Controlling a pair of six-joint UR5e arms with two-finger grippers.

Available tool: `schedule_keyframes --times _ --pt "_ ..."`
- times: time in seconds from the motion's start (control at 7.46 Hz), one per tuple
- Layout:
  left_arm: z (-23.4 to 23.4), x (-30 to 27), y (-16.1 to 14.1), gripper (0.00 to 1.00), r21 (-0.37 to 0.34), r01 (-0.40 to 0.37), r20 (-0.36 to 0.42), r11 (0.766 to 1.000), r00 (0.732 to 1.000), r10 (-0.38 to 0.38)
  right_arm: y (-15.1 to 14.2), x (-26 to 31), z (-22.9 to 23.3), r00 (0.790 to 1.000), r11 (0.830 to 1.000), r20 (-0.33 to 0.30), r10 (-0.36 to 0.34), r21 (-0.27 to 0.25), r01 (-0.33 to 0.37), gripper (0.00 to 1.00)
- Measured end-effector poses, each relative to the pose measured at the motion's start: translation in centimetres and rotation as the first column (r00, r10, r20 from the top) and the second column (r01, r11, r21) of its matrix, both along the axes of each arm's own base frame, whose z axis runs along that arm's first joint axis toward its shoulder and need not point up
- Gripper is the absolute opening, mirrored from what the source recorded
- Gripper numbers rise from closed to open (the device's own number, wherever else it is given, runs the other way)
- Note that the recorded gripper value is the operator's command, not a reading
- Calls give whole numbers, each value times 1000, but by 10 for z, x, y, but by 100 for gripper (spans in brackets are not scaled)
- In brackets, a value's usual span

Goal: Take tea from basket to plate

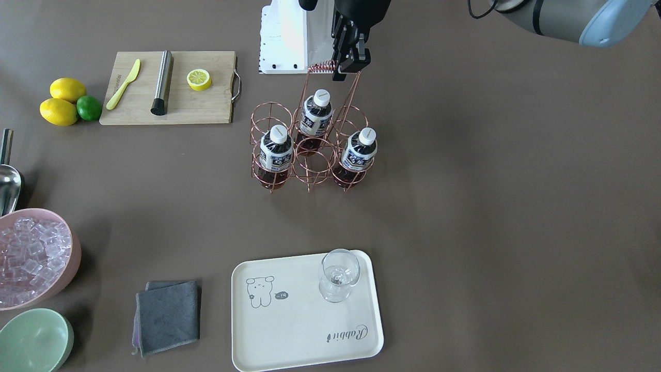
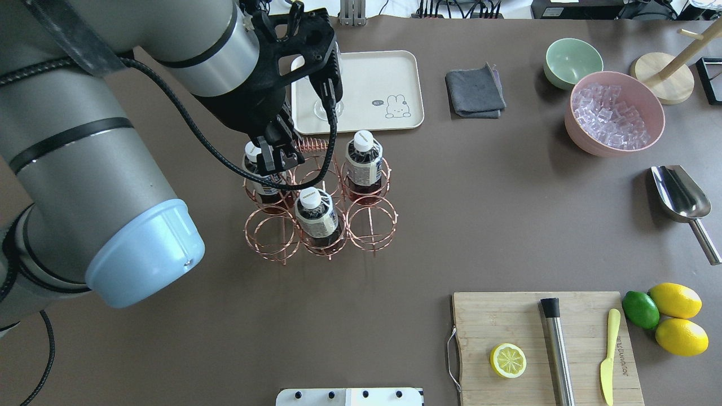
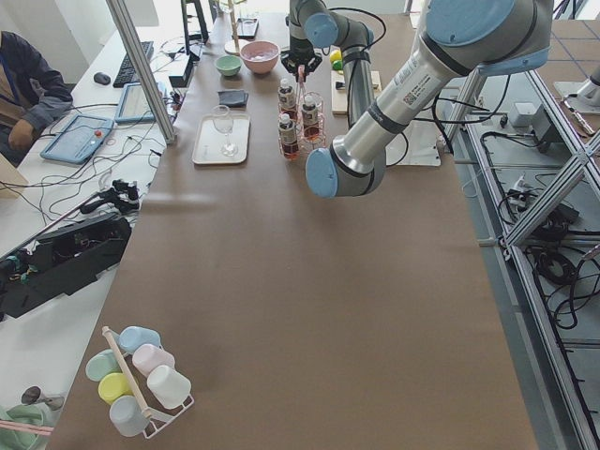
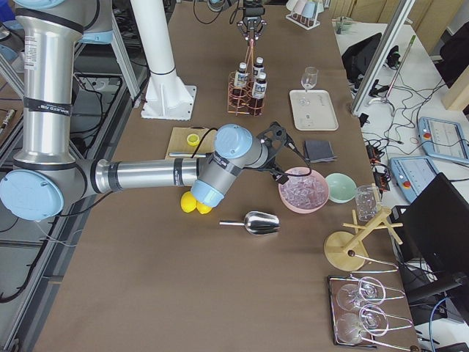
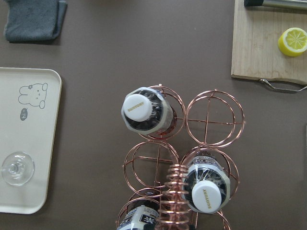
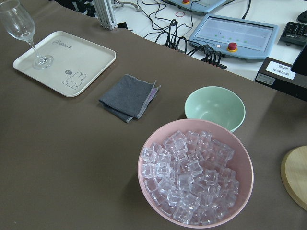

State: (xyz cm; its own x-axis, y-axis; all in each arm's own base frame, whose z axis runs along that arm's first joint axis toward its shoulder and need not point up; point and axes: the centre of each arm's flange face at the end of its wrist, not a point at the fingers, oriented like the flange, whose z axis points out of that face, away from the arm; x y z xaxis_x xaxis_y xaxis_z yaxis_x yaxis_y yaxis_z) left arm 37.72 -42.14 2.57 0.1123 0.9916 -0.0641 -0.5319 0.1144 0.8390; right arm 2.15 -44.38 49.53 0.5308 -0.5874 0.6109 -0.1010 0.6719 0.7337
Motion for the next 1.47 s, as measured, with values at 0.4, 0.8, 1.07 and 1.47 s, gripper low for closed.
schedule_keyframes --times 0.4,0.8,1.07,1.47 --pt "2 15 6 0 -1 -6 14 1000 1000 6 -6 -25 -30 993 999 115 28 33 -32 100" --pt "1 21 4 0 -9 -9 20 1000 1000 9 -6 -87 -45 976 995 216 31 87 -51 99" --pt "-6 32 -1 0 -30 -4 26 1000 1000 5 10 -155 -77 949 992 312 35 105 -72 99" --pt "-18 38 3 0 -101 36 18 994 999 -34 22 -229 -132 924 993 381 46 85 -85 100"
